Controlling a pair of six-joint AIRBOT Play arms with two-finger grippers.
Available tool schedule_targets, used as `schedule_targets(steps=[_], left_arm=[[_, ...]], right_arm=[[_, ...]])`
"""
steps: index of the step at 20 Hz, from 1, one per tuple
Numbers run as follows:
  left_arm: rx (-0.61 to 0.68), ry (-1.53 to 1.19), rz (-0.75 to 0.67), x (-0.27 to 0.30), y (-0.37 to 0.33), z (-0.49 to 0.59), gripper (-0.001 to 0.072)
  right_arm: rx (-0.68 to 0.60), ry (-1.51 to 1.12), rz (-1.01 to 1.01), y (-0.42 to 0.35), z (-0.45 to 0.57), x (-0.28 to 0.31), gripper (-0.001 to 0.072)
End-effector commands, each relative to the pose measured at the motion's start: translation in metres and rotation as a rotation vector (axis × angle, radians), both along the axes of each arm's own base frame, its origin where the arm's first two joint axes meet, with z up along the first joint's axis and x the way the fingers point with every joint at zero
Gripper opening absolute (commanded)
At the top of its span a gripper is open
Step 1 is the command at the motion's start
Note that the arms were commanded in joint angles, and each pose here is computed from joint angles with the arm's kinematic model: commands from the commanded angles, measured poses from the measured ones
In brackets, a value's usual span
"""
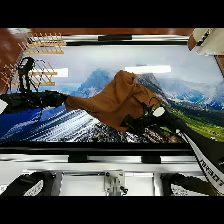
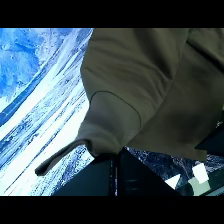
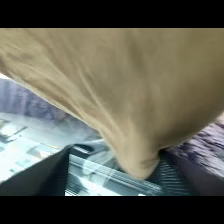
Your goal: Fold the shirts.
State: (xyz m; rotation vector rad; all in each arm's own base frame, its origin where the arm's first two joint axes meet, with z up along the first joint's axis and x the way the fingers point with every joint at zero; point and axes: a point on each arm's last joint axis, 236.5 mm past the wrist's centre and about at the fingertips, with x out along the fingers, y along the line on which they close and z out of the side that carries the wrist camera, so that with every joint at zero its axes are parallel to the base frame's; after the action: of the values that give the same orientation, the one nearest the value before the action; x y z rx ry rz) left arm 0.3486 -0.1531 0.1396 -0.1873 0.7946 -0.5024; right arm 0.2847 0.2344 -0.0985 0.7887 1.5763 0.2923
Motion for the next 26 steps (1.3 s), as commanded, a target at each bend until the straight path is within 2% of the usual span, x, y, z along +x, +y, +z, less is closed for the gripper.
schedule_targets(steps=[1, 2, 4, 6, 9, 11, 12, 13, 15, 18, 20, 23, 26], left_arm=[[-0.001, -0.004, 0.003, 0.001, 0.0, 0.001, 0.0028], [-0.002, -0.016, 0.009, 0.003, 0.001, 0.003, 0.0028], [-0.01, -0.078, 0.037, 0.014, 0.009, 0.023, 0.0028], [0.009, -0.216, 0.041, 0.025, 0.02, 0.076, 0.0029], [0.002, -0.575, 0.087, 0.013, 0.042, 0.233, 0.0029], [-0.014, -0.848, 0.142, -0.032, 0.06, 0.348, 0.0028], [-0.022, -0.966, 0.165, -0.061, 0.066, 0.393, 0.0029], [-0.028, -1.073, 0.176, -0.094, 0.069, 0.429, 0.0029], [-0.049, -1.195, 0.176, -0.149, 0.068, 0.467, 0.0028], [-0.047, -1.245, 0.172, -0.193, 0.067, 0.474, 0.0028], [0.021, -1.189, 0.173, -0.189, 0.07, 0.457, 0.0029], [0.18, -0.972, 0.198, -0.142, 0.087, 0.396, 0.0028], [0.257, -0.759, 0.217, -0.077, 0.102, 0.32, 0.0028]], right_arm=[[0.011, 0.022, -0.026, 0.013, -0.007, -0.001, 0.0182], [0.028, 0.005, -0.029, 0.015, 0.0, 0.003, 0.0069], [0.049, -0.124, 0.066, 0.014, 0.032, 0.019, 0.0066], [0.015, -0.321, 0.238, -0.004, 0.09, 0.035, 0.0066], [-0.177, -0.714, 0.346, -0.061, 0.24, 0.061, 0.0066], [-0.391, -1.108, 0.227, -0.113, 0.388, 0.061, 0.0066], [-0.455, -1.279, 0.149, -0.13, 0.454, 0.043, 0.0067], [-0.488, -1.436, 0.077, -0.141, 0.514, 0.013, 0.0066], [-0.456, -1.617, -0.035, -0.147, 0.583, -0.044, 0.0067], [-0.407, -1.572, -0.07, -0.149, 0.58, -0.082, 0.0066], [-0.436, -1.415, -0.02, -0.152, 0.542, -0.08, 0.0067], [-0.501, -1.143, 0.014, -0.165, 0.475, -0.05, 0.0067], [-0.515, -0.91, 0.016, -0.168, 0.4, 0.002, 0.0067]])
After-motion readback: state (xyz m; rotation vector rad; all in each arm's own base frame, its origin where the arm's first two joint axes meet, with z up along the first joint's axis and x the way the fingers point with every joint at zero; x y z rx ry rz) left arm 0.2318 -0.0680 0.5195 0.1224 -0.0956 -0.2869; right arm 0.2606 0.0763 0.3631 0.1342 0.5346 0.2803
